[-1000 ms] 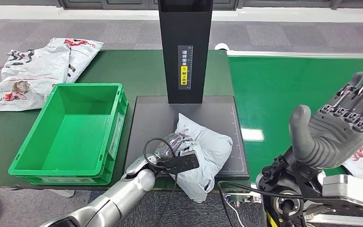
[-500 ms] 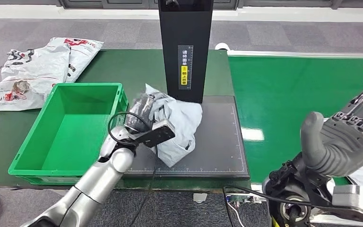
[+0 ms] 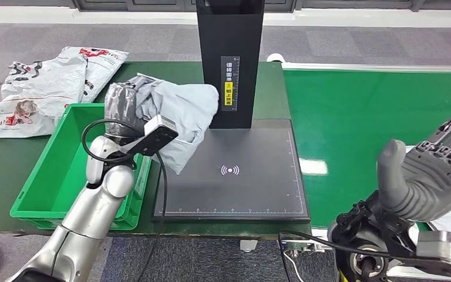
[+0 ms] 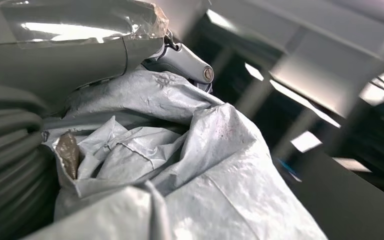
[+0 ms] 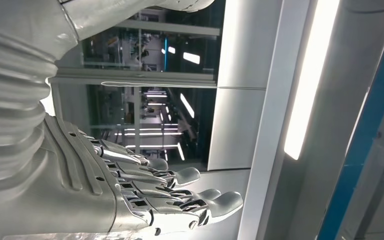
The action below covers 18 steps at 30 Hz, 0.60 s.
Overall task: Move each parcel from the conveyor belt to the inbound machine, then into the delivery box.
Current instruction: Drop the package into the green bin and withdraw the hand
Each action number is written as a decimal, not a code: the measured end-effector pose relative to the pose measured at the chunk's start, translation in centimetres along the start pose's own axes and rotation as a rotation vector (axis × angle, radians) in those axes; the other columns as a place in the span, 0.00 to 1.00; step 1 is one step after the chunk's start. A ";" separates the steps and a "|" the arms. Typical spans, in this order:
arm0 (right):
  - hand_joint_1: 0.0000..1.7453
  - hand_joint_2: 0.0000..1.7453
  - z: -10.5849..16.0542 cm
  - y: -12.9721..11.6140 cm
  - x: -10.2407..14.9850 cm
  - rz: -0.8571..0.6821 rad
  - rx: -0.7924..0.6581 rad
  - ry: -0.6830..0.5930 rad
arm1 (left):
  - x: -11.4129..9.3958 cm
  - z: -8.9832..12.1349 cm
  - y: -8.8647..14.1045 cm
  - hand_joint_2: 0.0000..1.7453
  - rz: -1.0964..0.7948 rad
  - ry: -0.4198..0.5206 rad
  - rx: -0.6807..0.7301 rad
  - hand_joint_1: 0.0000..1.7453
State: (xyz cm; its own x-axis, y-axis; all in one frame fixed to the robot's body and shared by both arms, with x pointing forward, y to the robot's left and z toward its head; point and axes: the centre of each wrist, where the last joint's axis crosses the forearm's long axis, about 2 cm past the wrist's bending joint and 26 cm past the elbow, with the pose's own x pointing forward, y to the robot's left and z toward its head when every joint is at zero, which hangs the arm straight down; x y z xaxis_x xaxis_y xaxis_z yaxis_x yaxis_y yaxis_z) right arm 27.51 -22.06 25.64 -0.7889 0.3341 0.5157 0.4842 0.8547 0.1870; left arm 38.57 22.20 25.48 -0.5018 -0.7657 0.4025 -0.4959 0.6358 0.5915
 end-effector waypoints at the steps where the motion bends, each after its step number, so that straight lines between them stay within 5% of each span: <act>1: 0.00 1.00 0.0 0.0 0.0 0.002 0.001 -0.001 | -0.7 0.0 0.5 1.00 -0.047 0.014 0.023 1.00; 8: 0.00 1.00 -0.1 0.0 0.1 0.006 0.001 0.005 | -5.7 0.5 3.6 1.00 -0.346 0.127 0.110 1.00; 14: 0.00 1.00 0.2 -0.2 0.1 0.012 0.005 0.014 | -10.6 3.4 6.0 1.00 -0.524 0.252 0.113 1.00; 18: 0.00 1.00 0.3 -0.2 0.1 0.012 0.006 0.015 | -12.1 4.8 6.7 1.00 -0.560 0.302 0.099 1.00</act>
State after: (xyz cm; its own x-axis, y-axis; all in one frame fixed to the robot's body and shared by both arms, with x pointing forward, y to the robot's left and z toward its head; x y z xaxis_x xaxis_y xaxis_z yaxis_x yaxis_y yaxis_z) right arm 27.17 -22.10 25.43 -0.7770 0.3384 0.5308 0.4916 0.8528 0.1760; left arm 37.90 36.15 21.17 0.0663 -0.9688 0.2388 -0.6950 0.1269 0.7077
